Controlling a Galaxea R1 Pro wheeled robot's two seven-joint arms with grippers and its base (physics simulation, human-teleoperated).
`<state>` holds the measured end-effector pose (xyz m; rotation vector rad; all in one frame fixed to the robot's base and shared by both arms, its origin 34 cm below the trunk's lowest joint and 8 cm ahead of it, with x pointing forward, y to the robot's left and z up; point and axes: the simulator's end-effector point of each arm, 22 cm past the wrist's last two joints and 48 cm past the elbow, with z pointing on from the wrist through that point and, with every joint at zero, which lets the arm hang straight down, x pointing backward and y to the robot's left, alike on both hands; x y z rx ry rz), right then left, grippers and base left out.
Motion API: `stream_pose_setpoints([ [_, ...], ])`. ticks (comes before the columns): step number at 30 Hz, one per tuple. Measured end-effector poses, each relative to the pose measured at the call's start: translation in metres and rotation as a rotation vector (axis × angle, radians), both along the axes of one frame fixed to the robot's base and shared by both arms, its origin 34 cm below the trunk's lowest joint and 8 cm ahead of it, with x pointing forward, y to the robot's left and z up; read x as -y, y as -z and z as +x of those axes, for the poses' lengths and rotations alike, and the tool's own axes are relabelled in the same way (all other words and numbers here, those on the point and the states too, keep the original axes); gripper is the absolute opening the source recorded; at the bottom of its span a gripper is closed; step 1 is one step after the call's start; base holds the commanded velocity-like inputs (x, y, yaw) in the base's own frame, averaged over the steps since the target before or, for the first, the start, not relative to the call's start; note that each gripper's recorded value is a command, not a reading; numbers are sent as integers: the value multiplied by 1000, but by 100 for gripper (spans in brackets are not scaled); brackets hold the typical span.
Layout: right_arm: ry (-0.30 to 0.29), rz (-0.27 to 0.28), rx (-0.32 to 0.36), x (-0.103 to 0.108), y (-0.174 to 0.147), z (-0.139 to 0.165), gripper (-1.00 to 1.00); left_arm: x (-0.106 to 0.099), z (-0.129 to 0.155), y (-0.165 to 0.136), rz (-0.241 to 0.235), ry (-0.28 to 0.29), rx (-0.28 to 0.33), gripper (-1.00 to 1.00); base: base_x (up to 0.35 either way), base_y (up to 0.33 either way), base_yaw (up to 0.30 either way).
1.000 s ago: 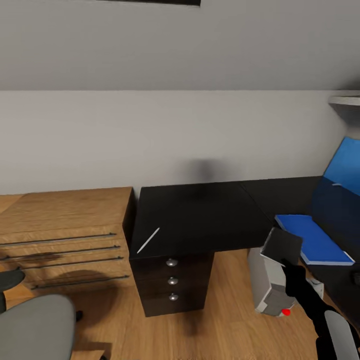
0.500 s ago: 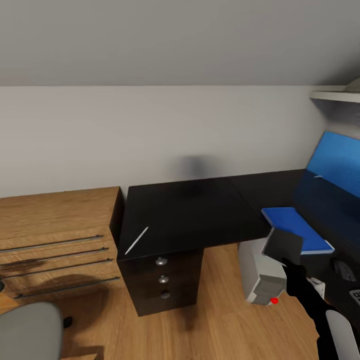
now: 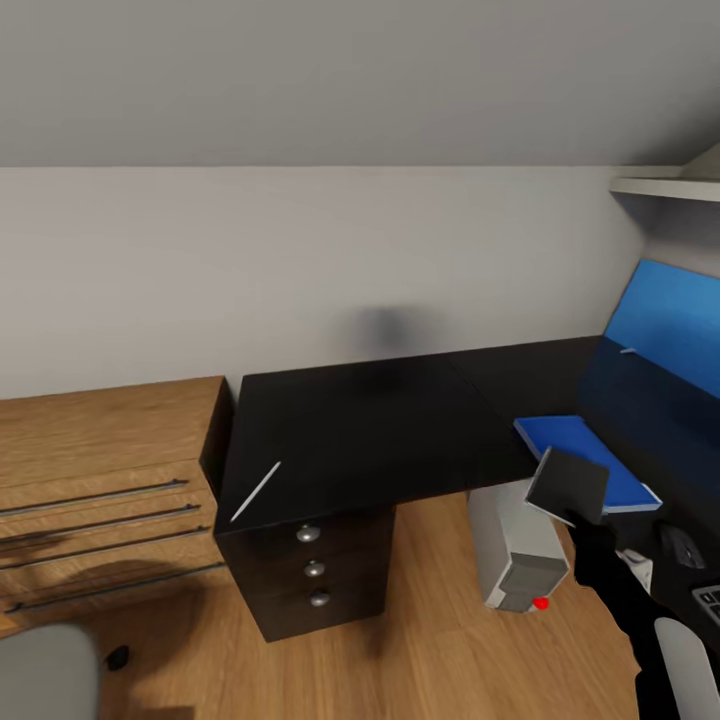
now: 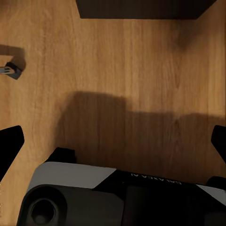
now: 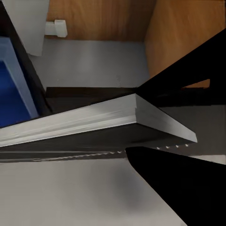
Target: In the bedroom, organize the workspace by keeping the computer under the desk, ensuring the monitor is on the desk, placing the keyboard on the desk next to the monitor, placing the mouse on the desk next to the keyboard, moving the folder from the swivel chair onto the desk next to the mouse, stacking the notebook on top of the folder with the pen on top of the notebook, and positioning the swivel chair next to the desk.
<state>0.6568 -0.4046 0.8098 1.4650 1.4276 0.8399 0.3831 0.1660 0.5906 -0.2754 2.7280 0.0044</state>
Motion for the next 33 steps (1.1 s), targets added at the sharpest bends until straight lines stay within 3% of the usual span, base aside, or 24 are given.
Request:
stream_pose_setpoints([
  [13, 4, -28, 41, 5, -22, 3, -100, 1, -8, 6, 4, 6, -12, 100, 128, -45, 0],
  [33, 23, -36, 30, 14, -20, 0, -100, 1, -8, 6, 6, 6, -13, 100, 185, -145, 0],
])
